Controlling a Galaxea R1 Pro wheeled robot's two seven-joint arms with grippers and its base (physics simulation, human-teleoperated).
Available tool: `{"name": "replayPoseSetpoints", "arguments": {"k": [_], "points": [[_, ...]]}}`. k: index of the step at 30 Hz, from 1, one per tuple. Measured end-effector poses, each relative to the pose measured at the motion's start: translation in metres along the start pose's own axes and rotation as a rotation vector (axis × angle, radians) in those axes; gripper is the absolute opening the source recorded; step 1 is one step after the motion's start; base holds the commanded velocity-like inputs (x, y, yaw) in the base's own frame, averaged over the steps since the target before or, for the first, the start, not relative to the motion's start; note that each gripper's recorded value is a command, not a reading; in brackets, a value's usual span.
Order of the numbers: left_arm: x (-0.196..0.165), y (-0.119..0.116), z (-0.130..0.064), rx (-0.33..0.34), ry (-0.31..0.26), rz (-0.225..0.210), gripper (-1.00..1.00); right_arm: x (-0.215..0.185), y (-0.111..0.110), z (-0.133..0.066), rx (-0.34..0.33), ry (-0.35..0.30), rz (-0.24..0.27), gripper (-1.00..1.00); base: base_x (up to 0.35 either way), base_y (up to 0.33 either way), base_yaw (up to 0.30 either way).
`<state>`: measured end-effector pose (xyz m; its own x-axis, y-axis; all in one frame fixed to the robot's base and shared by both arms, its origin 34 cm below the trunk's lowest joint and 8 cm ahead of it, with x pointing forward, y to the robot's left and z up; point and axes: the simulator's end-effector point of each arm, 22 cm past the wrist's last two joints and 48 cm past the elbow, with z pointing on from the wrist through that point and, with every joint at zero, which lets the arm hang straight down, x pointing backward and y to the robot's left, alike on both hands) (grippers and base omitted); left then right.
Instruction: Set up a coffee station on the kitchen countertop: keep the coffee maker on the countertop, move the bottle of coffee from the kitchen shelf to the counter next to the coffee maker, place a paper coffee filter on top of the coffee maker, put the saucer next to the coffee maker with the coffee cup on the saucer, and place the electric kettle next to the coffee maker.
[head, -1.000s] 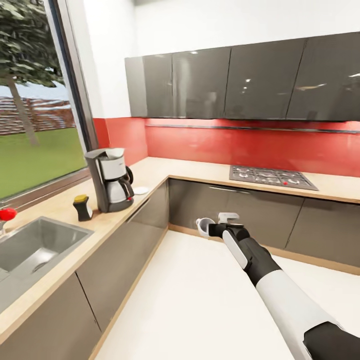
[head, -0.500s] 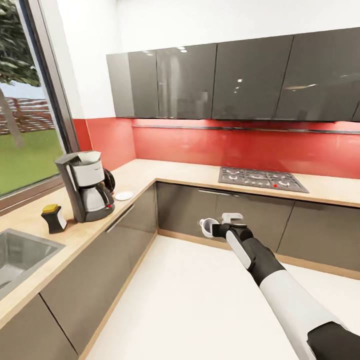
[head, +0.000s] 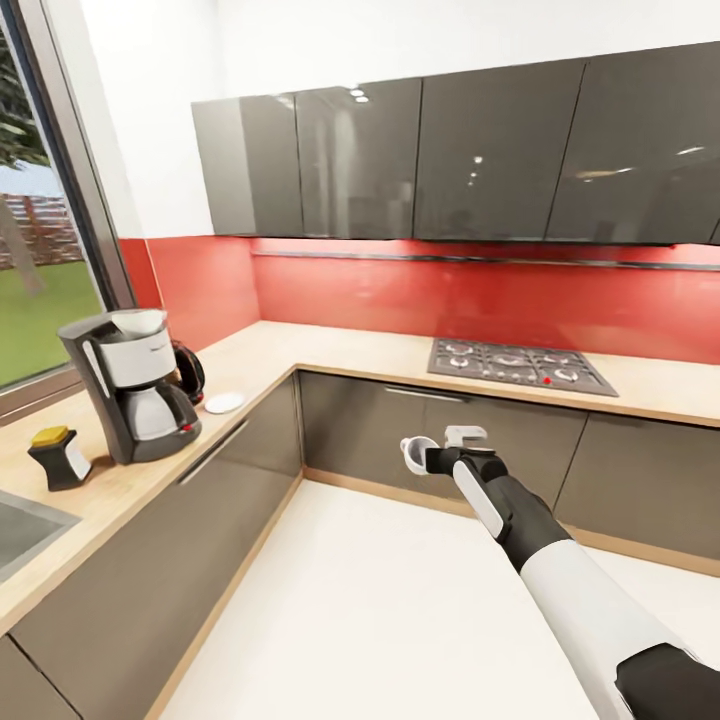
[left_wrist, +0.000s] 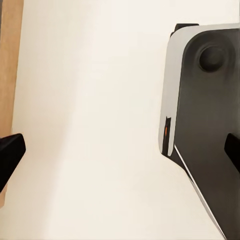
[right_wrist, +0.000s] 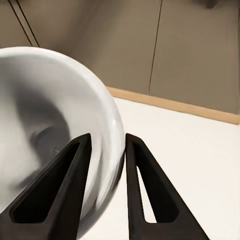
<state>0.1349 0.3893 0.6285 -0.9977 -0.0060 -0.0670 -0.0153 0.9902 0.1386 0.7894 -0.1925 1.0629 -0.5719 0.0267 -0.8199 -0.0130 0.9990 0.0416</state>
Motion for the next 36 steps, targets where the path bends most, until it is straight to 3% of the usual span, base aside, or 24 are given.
{"name": "replayPoseSetpoints", "arguments": {"k": [36], "points": [[-0.0003, 0.0002, 0.0000, 0.000, -0.002, -0.001, 1.00, -0.0014, 0.0000, -0.0006, -0.001, -0.003, 0.003, -1.00, 0.298, -0.106, 0.000]]}}
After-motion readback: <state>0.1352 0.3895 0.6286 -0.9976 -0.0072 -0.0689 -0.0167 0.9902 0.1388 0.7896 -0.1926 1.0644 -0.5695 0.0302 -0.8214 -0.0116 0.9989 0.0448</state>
